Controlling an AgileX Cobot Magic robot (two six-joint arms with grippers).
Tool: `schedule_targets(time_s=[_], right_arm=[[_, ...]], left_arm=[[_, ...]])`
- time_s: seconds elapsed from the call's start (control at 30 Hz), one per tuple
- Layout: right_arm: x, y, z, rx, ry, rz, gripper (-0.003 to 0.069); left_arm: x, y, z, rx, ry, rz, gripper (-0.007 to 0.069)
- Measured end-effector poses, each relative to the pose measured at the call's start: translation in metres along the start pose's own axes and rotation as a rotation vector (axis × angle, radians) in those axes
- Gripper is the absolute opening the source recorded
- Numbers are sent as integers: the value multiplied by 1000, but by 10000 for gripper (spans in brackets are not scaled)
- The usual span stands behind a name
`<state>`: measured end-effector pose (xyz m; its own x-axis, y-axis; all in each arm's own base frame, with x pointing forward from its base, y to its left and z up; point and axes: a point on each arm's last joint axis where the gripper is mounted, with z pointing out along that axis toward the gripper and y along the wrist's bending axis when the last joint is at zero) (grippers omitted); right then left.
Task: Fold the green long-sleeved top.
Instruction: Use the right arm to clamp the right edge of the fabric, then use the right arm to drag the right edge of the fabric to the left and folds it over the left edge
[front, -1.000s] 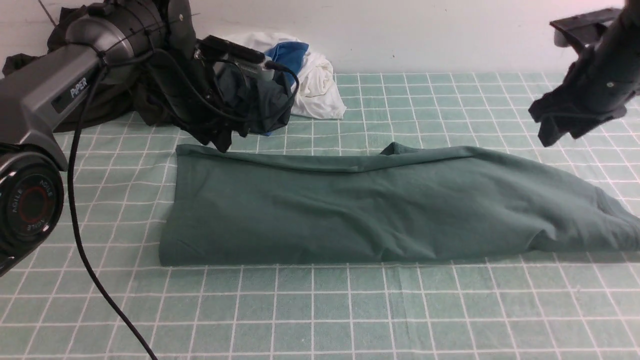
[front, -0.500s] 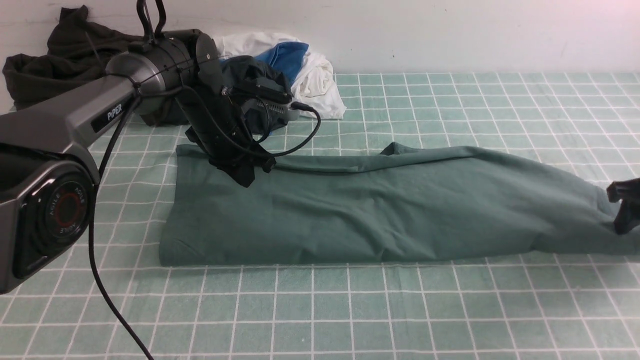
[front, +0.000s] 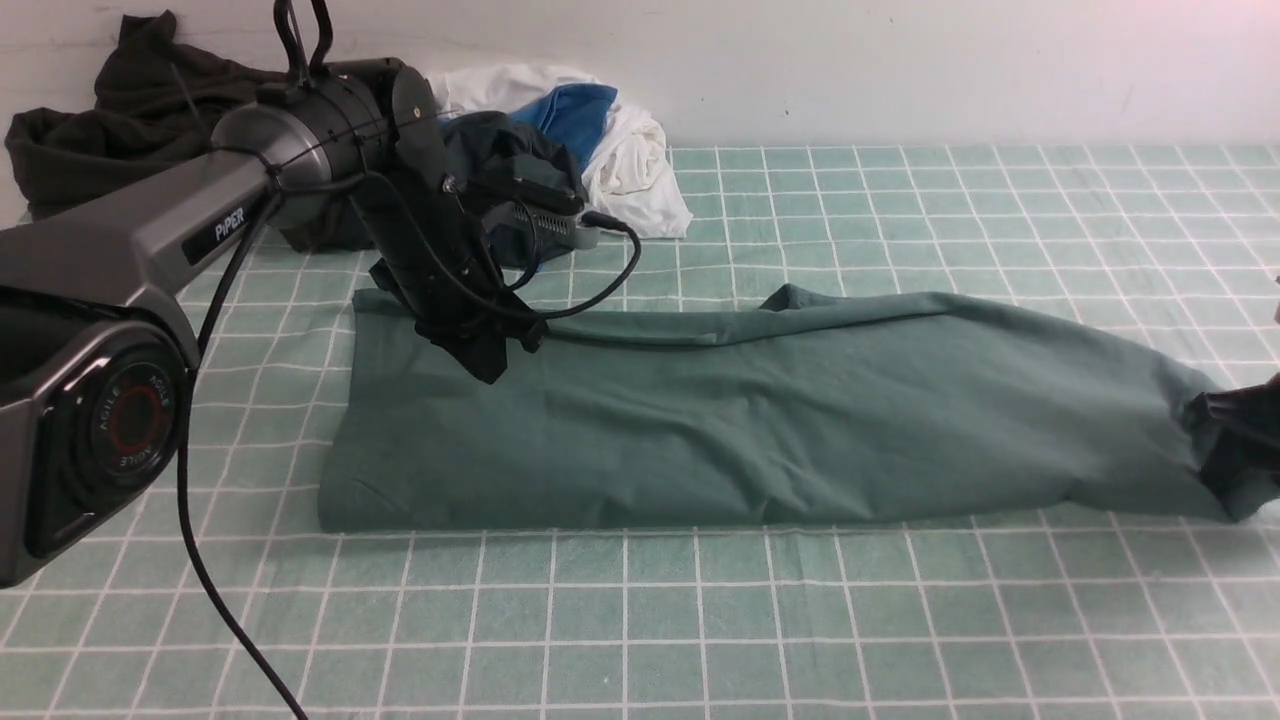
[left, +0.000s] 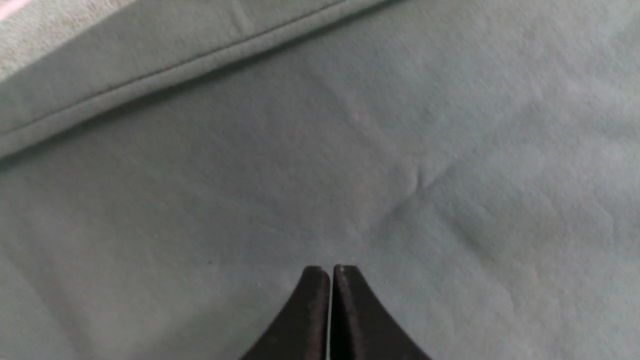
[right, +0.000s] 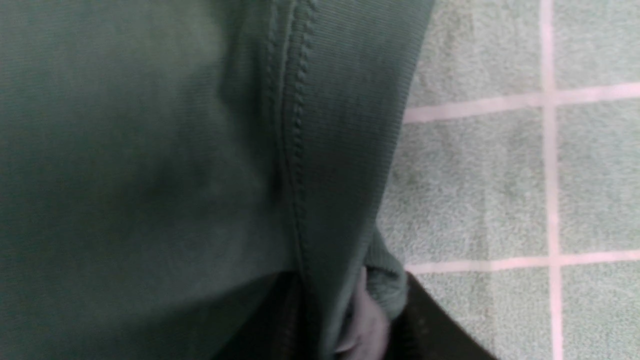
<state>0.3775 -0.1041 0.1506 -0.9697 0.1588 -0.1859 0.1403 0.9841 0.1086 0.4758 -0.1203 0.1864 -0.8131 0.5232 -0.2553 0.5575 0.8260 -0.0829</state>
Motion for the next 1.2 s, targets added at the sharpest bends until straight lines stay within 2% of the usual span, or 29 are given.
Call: schedule_targets(time_s=[0.03,0.1,0.17,0.2,0.23,0.27,0.3,0.37,0.4,0.43,0.5,0.6,0.7,0.73,0.77,0.8,0.9,1.0,1.1,1.17,1.2], right_arm=[[0,0,-1,3,5,-8,114],[0,-1,-6,19,11,-22,69],[-3,-4,-31,91,-15,-25,68],[-4,-4,-33,92,-22,-25,68],[-8,-5,-60,143,-81,-22,68],[-9,-5,-64,152,-90,-20,68],[-14,-2,-97,184,-176,-25,68],[-17,6,-125,194,-249,-41,68],[-20,32,-166,183,-363,-98,68],[-19,51,-182,168,-413,-147,68],[-18,88,-205,104,-489,-241,68],[-10,167,-226,-60,-577,-434,68],[6,247,-218,-233,-592,-609,68],[11,267,-212,-275,-588,-646,68],[12,272,-210,-285,-590,-657,68],[22,311,-193,-359,-583,-722,68],[43,372,-153,-453,-569,-799,68],[61,415,-109,-489,-564,-844,68],[71,436,-80,-494,-540,-881,94],[75,444,-69,-497,-519,-898,134],[76,448,-67,-504,-509,-903,189]], left_arm=[[1,0,-2,-3,10,8,-3],[1,0,-9,-18,17,26,-3],[-1,1,-37,-85,-1,57,-3],[-1,2,-39,-91,-4,58,-3],[-2,2,-66,-135,-48,69,-3],[-2,2,-70,-143,-54,70,-3],[-1,1,-100,-188,-102,71,-3],[2,-1,-129,-222,-152,67,-3],[9,-3,-164,-263,-212,55,-3],[13,-5,-183,-285,-244,46,-3],[22,-10,-213,-315,-300,33,-3],[37,-19,-254,-374,-365,23,-3],[56,-30,-291,-431,-424,-2,-3],[62,-33,-300,-445,-439,-10,-3],[63,-34,-301,-448,-441,-12,-3],[75,-40,-316,-476,-463,-29,-3],[97,-50,-336,-503,-493,-63,-3],[119,-60,-342,-496,-496,-99,-3],[137,-67,-340,-484,-479,-122,-3],[149,-71,-334,-472,-452,-134,-3],[161,-75,-327,-460,-425,-148,-3]])
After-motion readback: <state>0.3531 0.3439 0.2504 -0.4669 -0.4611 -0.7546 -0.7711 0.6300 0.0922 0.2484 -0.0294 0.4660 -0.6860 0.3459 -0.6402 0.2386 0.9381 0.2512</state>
